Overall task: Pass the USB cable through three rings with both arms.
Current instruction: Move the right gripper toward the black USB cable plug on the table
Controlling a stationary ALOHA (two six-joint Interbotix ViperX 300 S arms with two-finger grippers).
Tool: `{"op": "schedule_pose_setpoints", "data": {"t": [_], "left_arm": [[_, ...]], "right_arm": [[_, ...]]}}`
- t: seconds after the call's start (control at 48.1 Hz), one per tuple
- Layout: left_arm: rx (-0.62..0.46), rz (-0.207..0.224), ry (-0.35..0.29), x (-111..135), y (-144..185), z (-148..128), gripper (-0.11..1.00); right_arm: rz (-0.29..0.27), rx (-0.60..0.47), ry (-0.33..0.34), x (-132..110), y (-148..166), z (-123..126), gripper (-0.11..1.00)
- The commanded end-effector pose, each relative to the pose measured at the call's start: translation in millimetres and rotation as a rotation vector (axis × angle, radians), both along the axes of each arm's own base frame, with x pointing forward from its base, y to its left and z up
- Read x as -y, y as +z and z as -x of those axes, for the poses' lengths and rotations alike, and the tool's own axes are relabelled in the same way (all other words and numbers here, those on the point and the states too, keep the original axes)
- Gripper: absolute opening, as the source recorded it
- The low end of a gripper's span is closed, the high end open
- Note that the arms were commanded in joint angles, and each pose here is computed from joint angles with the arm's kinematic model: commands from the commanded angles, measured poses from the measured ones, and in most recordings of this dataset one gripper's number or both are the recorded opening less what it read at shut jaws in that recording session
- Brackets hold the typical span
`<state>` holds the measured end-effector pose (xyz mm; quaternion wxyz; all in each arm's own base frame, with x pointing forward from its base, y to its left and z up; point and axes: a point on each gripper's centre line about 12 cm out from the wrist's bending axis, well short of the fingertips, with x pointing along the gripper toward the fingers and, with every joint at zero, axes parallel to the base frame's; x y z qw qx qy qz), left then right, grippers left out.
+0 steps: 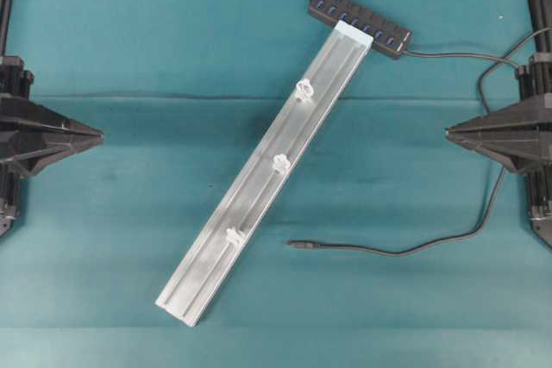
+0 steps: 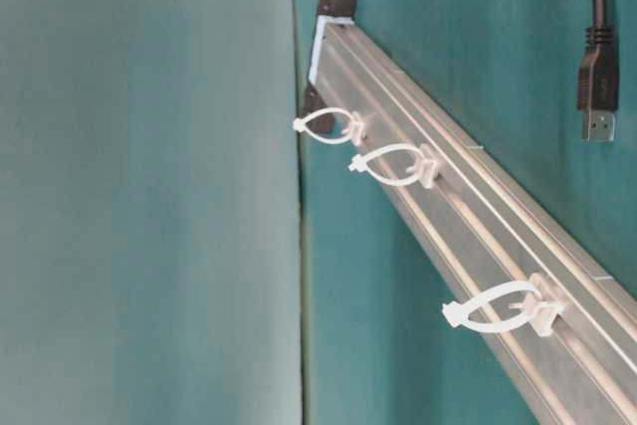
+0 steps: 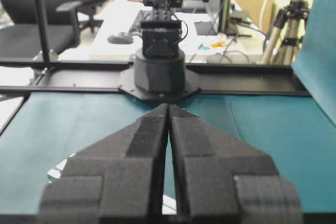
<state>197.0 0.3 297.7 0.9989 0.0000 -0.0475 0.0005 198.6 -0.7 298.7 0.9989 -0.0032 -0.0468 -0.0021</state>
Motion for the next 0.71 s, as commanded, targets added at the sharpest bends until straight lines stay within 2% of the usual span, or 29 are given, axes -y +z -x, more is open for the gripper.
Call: {"op": "schedule_pose_setpoints", "data": {"t": [0.0, 0.042, 0.104, 0.166, 0.27, 0.416, 0.686], "left_arm": [[0.003, 0.005, -0.034, 6.5, 13.9, -9.4, 0.14], [0.001, 0.005, -0.048, 9.5, 20.4, -11.6, 0.12], [-0.011, 0.01, -0.058, 11.8, 29.0, -14.9, 0.03], [-0.036, 0.007, -0.068, 14.2, 33.2, -18.4, -0.02], [-0.094, 0.003, -0.065, 14.2, 32.3, -25.8, -0.02], [-0.155, 0.0, -0.062, 14.6, 32.2, -40.3, -0.02], [-0.195, 0.0, -0.062, 15.3, 26.8, -51.7, -0.02]], "right_arm": [[-0.031, -0.022, -0.035, 7.5, -4.2, -4.9, 0.09], [-0.097, -0.056, -0.076, 15.6, -9.2, -8.4, 0.09], [-0.197, -0.106, -0.116, 23.4, -13.7, -13.3, 0.02], [-0.247, -0.16, -0.15, 30.5, -17.9, -17.1, 0.0], [-0.26, -0.249, -0.152, 30.9, -23.1, -23.1, 0.0], [-0.264, -0.369, -0.109, 21.3, -24.4, -33.6, 0.0], [-0.275, -0.731, -0.021, -4.9, -45.6, -69.2, 0.0]]}}
